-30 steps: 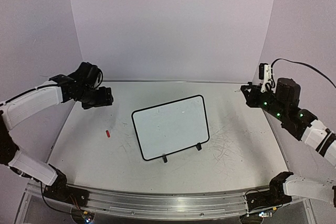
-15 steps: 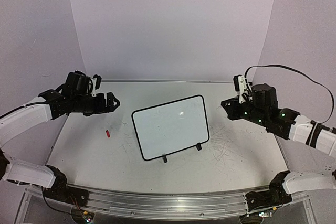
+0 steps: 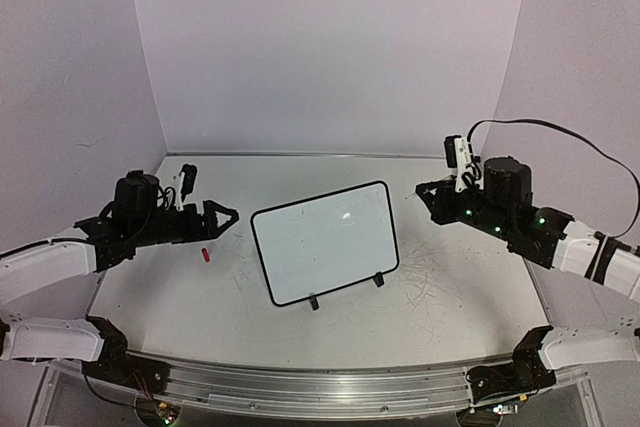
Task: Write a sentence on the whiteboard
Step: Hold the whiteboard at the center of the board.
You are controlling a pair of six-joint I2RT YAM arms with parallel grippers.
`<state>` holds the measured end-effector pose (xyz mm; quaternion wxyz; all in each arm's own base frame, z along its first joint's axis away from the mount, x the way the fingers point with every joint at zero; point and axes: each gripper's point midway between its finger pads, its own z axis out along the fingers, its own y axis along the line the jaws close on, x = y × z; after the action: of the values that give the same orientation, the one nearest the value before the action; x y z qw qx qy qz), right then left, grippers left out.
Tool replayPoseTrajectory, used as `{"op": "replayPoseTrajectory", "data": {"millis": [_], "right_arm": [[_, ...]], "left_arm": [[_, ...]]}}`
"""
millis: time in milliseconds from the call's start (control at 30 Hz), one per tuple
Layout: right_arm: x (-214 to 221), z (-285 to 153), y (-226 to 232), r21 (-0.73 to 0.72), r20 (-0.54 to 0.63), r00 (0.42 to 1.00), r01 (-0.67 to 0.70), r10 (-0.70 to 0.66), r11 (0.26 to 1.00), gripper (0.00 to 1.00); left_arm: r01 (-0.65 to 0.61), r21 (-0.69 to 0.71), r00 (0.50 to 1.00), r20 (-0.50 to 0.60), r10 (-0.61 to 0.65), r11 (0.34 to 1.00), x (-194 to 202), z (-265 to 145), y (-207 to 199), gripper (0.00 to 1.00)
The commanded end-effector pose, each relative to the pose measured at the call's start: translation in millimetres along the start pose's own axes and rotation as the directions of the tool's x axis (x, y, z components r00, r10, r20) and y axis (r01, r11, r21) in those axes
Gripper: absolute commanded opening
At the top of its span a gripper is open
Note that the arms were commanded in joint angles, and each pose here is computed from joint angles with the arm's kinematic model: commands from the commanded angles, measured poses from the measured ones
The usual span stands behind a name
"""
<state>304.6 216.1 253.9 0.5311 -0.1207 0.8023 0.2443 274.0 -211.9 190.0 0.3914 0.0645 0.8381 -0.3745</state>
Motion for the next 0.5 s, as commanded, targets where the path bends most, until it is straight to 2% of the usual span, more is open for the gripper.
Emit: {"op": "replayPoseTrajectory", "data": {"millis": [0,133,300,467], "right_arm": [[-23,-7,16,-0.077,0.094,0.995,-0.032,0.039,0.996,0.00],[-24,-7,17,-0.089,0.102,0.993,-0.054,0.063,0.995,0.00],[-30,-11,17,-0.088,0.122,0.990,-0.062,0.072,0.994,0.00],[-35,-14,20,-0.106,0.134,0.988,-0.068,0.082,0.992,0.00]], "left_arm": [[-0.033,0.177,0.996,0.088,0.017,0.984,-6,-7,-27,0.99],[-0.057,0.206,0.996,0.072,0.043,0.977,5,-8,-29,0.99],[-0.027,0.229,1.000,0.017,0.024,0.973,21,3,-23,0.97],[-0.030,0.290,0.996,0.084,0.006,0.957,20,2,-25,0.99]]}}
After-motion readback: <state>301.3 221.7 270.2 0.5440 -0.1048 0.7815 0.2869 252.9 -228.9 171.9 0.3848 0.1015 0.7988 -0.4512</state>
